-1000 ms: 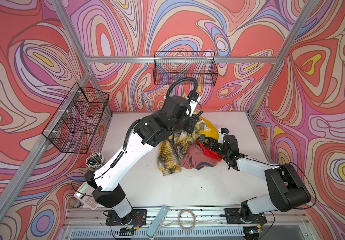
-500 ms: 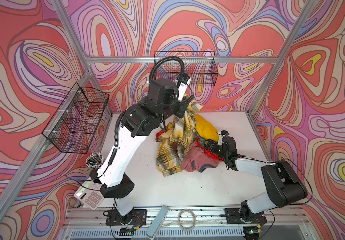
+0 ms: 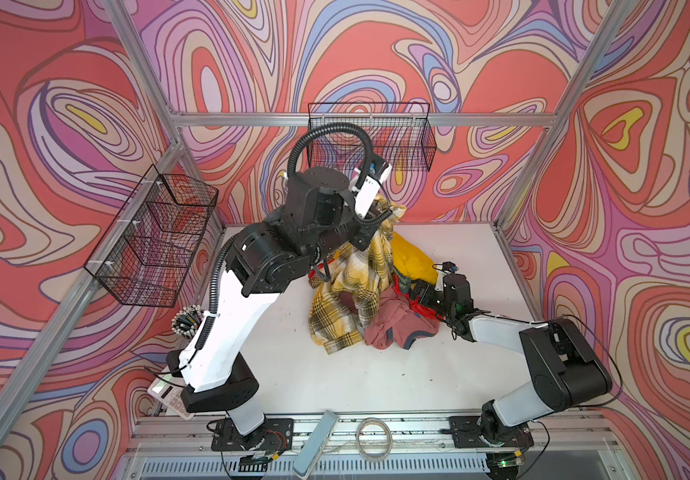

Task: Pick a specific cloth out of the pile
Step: 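Lift the plaid shirt high with the left gripper, pulling it from the pile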

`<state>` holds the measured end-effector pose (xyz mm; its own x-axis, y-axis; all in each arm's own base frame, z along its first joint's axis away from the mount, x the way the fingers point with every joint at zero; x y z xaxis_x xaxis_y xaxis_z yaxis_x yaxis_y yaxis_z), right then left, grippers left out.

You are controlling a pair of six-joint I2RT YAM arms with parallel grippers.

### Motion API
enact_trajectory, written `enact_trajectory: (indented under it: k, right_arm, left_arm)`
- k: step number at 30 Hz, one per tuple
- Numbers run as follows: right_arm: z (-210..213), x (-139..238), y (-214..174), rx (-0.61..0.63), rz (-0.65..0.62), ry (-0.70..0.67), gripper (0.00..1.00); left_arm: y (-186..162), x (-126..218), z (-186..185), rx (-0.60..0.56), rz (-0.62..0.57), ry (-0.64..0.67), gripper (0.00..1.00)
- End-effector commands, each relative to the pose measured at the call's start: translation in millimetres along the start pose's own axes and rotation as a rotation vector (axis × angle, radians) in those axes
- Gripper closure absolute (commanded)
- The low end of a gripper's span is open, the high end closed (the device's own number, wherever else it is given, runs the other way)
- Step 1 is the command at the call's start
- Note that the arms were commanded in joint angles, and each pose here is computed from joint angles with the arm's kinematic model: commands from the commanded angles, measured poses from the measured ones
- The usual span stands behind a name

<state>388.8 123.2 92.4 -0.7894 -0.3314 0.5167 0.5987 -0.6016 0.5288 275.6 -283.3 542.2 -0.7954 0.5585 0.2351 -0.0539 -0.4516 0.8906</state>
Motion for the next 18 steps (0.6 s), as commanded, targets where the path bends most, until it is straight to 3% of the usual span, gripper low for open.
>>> enact_trajectory:
  k: [1,12,18]
  right_arm:
    - [-39.9,-2.9,-20.7,-0.011,0.057,-0.145,0.02]
    - [-35.6,-3.2,-8.3,0.028,0.037,-0.173,0.02]
    - [-38.0,-4.1,-8.6,0.036,0.036,-0.184,0.02]
  left_arm:
    - [69.6,80.1,60.3,0.064,-0.304,0.196,1.00]
    - [92.7,121.2,99.0,-0.014,-0.396,0.405,1.00]
    - [83.2,104.7,88.7,-0.070,-0.344,0.380,1.00]
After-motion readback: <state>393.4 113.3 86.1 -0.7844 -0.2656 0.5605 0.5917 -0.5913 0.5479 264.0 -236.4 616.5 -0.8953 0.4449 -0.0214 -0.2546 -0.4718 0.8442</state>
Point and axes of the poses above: each gripper's point midway between its finger pads, its own x axis back along the fingers, its own z axis along the line the jaws close on, y = z × x, the point moved 1 cm from there along x, back along the fingers, and after that the axes turned 12 degrees about -x, right-handed, at the moved point
